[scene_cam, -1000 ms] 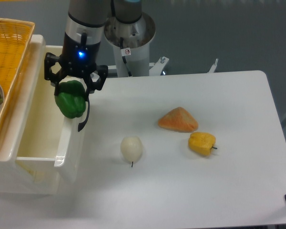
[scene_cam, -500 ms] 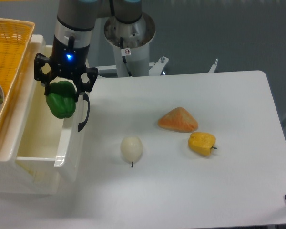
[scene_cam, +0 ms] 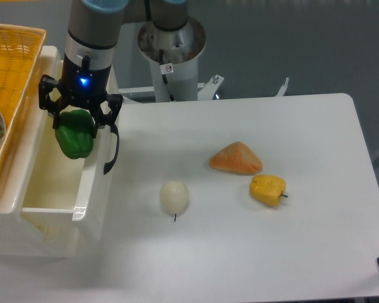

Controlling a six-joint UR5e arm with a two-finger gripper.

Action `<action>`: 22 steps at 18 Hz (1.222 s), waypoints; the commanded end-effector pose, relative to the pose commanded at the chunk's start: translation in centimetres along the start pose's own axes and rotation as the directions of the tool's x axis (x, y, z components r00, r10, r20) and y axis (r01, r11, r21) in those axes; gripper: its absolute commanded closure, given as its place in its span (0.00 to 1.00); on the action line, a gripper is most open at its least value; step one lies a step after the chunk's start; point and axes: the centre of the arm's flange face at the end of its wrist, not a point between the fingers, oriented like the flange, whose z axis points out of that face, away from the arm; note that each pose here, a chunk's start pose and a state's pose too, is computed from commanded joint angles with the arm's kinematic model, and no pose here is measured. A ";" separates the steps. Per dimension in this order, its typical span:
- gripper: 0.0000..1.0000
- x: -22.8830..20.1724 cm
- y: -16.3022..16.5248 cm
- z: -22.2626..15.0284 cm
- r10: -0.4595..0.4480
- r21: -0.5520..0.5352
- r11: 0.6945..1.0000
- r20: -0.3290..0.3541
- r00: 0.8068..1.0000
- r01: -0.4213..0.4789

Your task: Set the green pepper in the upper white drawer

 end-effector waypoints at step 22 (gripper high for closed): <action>0.00 -3.4 0.1 -0.7 0.086 -0.037 0.996 0.182 0.980 -0.081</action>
